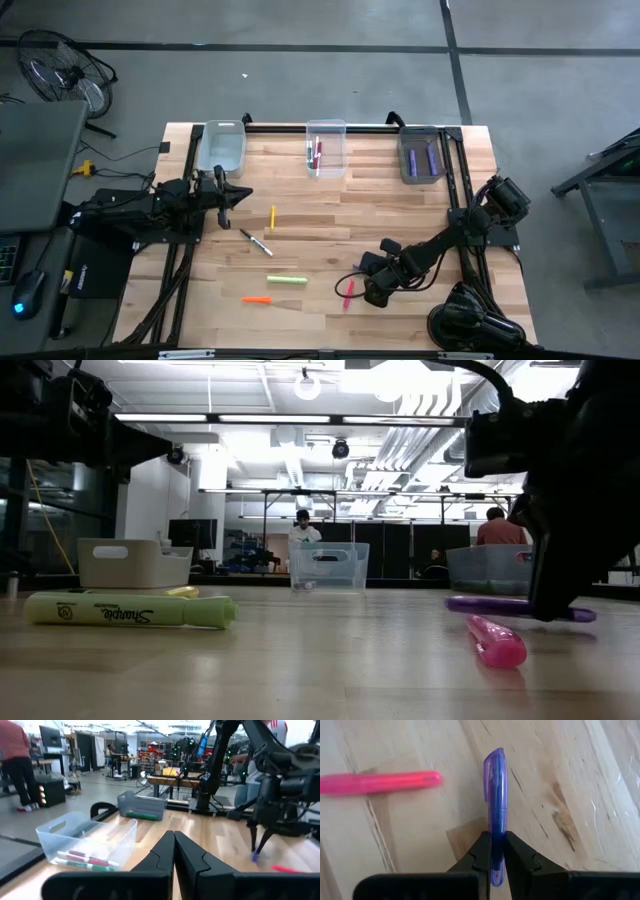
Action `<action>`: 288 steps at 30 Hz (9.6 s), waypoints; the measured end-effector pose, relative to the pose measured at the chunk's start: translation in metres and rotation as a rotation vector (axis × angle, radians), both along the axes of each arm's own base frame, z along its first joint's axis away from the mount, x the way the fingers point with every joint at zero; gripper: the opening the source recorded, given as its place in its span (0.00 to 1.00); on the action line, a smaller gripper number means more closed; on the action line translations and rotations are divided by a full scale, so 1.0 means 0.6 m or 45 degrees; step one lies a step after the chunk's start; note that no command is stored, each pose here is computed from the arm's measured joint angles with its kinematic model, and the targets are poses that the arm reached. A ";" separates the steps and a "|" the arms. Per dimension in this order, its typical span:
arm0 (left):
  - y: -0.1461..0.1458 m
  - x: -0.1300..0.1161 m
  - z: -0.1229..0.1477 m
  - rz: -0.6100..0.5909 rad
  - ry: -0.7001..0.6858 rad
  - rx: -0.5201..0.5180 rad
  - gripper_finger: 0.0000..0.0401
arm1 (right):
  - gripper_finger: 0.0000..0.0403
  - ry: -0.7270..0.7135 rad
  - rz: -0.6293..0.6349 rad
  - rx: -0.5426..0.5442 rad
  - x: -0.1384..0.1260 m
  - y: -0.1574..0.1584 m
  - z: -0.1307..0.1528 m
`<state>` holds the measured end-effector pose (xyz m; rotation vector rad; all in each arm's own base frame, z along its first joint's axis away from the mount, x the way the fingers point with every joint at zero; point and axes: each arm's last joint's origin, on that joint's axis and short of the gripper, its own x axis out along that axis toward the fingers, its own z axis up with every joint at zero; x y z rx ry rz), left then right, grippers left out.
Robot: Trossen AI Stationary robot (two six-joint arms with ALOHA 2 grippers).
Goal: Pick & Place Markers
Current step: Put the purple pen into the gray bin, then put the yellow pen into the gray bin
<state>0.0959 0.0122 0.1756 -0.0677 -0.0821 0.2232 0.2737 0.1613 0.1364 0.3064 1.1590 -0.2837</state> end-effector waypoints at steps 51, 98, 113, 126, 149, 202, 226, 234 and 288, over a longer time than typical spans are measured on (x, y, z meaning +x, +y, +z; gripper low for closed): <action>0.008 0.080 0.217 0.016 -0.185 -0.097 0.53 | 0.06 -1.403 -0.171 -0.245 0.124 -0.248 0.242; 0.023 0.269 0.241 -0.023 -0.272 -0.135 0.53 | 0.06 -1.601 0.064 -0.219 0.118 -0.316 0.276; 0.020 0.269 0.240 -0.105 -0.276 -0.184 0.29 | 0.07 -1.595 0.073 -0.213 0.118 -0.315 0.275; 0.020 0.270 0.239 -0.104 -0.266 -0.195 0.10 | 0.07 -1.586 0.069 -0.202 0.118 -0.315 0.274; 0.020 0.270 0.239 -0.102 -0.263 -0.186 0.10 | 0.27 -1.532 0.056 -0.216 0.118 -0.319 0.267; 0.126 0.092 0.219 1.018 0.220 -0.440 0.10 | 0.29 -0.880 -0.277 -0.231 0.003 -0.334 0.274; 0.264 0.022 0.128 1.270 0.599 -0.912 0.10 | 0.29 -0.866 -0.240 -0.270 0.003 -0.334 0.274; 0.289 0.035 0.090 1.278 0.741 -0.989 0.10 | 0.29 -0.856 -0.239 -0.270 0.002 -0.334 0.273; 0.310 0.047 0.019 1.317 1.048 -1.130 0.26 | 0.29 -0.791 -0.207 -0.228 -0.002 -0.332 0.265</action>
